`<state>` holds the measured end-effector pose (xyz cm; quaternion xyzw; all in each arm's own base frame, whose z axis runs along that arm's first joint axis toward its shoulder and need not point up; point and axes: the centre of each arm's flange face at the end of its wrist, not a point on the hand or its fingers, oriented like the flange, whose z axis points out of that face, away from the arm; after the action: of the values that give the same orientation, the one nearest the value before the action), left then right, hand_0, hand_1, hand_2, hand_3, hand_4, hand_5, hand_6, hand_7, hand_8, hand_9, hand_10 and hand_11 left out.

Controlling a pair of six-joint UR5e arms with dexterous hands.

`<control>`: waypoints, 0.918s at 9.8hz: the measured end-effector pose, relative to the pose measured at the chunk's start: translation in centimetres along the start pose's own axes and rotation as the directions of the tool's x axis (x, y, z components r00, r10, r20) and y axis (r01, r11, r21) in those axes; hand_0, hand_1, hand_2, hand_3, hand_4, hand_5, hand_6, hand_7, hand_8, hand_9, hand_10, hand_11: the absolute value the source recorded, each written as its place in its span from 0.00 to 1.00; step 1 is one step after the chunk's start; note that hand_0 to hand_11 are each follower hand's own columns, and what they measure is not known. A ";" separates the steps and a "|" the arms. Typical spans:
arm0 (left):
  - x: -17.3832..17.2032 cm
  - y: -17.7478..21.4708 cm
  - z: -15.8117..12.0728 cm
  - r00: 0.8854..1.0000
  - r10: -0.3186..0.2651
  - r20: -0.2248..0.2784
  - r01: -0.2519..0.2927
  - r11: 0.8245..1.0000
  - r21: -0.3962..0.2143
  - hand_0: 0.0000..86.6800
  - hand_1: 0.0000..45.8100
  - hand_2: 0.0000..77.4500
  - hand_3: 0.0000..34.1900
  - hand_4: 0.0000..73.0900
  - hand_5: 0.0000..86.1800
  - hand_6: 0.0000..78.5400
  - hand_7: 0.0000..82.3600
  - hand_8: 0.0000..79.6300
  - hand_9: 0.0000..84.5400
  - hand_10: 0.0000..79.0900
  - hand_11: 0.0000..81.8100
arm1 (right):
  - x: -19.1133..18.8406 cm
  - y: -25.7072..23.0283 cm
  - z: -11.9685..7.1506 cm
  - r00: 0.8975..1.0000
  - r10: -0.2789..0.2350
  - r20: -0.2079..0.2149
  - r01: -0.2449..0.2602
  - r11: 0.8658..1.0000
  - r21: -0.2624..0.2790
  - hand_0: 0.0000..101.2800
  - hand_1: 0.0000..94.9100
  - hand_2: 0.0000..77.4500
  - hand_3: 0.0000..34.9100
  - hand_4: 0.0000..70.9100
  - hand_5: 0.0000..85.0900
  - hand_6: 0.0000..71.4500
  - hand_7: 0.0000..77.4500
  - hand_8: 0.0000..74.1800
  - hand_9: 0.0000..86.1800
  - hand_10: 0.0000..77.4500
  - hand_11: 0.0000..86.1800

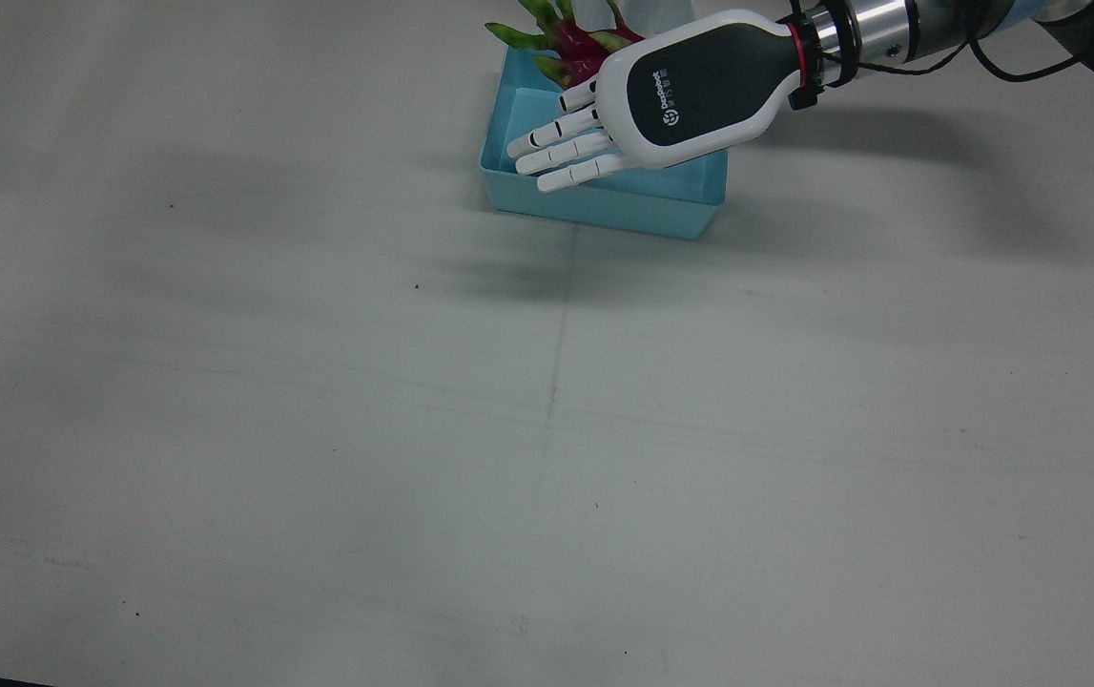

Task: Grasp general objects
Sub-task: 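Lower the dragon fruit into the blue tray and open the left hand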

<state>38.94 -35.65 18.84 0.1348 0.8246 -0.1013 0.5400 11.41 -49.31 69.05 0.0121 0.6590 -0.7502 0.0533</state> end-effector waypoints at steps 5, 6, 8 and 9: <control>-0.5 4.6 1.0 0.999 -0.037 -0.013 0.037 0.998 -0.050 0.69 0.00 0.49 0.00 0.27 0.52 0.01 0.11 0.01 0.01 0.01 0.01 | 0.0 0.0 0.0 1.000 0.000 0.001 0.000 1.000 0.000 0.00 0.06 0.02 0.00 0.00 0.01 0.00 0.00 0.00 0.01 0.00 0.01; -0.6 5.3 1.2 0.999 -0.043 -0.013 0.042 0.997 -0.063 0.69 0.00 0.49 0.00 0.27 0.52 0.01 0.11 0.01 0.01 0.01 0.01 | 0.0 0.0 0.0 1.000 0.000 0.001 0.000 1.000 0.000 0.00 0.06 0.02 0.00 0.00 0.01 0.00 0.00 0.00 0.01 0.00 0.01; -0.9 6.2 1.2 0.999 -0.036 -0.008 0.035 0.996 -0.077 0.57 0.00 0.56 0.26 0.14 0.28 0.01 0.04 0.01 0.01 0.01 0.01 | 0.0 0.0 0.0 1.000 0.000 0.000 0.000 1.000 0.000 0.00 0.06 0.02 0.00 0.00 0.01 0.00 0.00 0.00 0.01 0.00 0.01; -1.0 6.4 1.2 1.000 -0.027 -0.007 0.027 0.996 -0.080 0.57 0.00 0.56 0.26 0.14 0.28 0.01 0.04 0.01 0.01 0.01 0.01 | 0.0 0.0 0.0 1.000 0.000 0.001 0.000 1.000 0.000 0.00 0.06 0.02 0.00 0.00 0.01 0.00 0.00 0.00 0.01 0.00 0.01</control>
<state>42.51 -30.14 19.17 0.1025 0.8318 -0.0751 0.5403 11.43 -49.31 69.05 0.0117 0.6590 -0.7502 0.0534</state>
